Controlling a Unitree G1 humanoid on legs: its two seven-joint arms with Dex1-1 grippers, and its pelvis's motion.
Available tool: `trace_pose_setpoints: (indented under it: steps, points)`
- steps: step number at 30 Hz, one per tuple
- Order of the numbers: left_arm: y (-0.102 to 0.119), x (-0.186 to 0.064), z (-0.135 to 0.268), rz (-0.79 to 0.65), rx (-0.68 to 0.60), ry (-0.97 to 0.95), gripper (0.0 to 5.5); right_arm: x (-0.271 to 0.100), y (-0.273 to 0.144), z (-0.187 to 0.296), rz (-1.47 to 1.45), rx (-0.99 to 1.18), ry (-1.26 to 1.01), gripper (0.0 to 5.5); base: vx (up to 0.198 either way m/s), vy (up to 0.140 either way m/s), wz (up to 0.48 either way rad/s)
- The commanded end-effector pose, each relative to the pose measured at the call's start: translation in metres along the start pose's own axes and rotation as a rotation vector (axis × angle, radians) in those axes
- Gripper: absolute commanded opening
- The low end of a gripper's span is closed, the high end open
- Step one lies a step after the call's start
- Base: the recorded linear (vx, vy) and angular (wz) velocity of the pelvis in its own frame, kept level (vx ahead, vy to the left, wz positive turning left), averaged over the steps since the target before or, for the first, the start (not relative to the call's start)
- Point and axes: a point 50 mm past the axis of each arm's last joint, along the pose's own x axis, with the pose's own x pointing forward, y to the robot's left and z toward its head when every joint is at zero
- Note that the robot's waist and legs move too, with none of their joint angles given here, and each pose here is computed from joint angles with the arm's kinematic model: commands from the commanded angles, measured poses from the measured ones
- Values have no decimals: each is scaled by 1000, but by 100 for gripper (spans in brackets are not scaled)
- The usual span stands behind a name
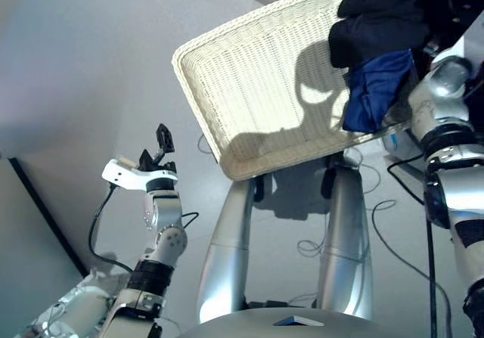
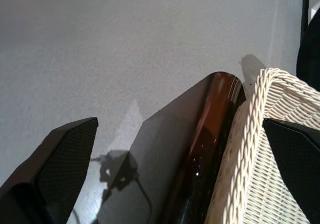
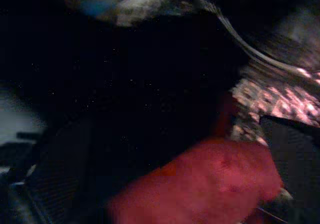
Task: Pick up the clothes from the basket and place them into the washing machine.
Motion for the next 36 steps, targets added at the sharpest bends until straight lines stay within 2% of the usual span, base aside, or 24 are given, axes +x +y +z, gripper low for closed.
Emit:
trace_pose_setpoints:
  steps: [1,6,13,24,29,35,36]
  points:
    - [10,7,21,0,9,-87,550,0,8,23,149,34,-139,550,0,0,0]
    - [11,8,16,3,10,-73,550,-21,35,-3,278,107,-60,550,0,0,0]
    - [6,11,10,-5,15,-62,550,-53,58,-50,380,93,113,550,0,0,0]
    - [2,7,4,-10,23,-36,550,-80,61,-94,341,27,304,550,0,0,0]
    - [-1,5,1,-20,27,-23,550,-82,56,-102,292,-13,339,550,0,0,0]
    - [-2,3,1,-27,51,-15,550,-64,37,-97,130,-19,370,550,0,0,0]
    - [-3,3,2,-31,58,-15,550,-62,35,-96,126,-29,367,434,0,0,0]
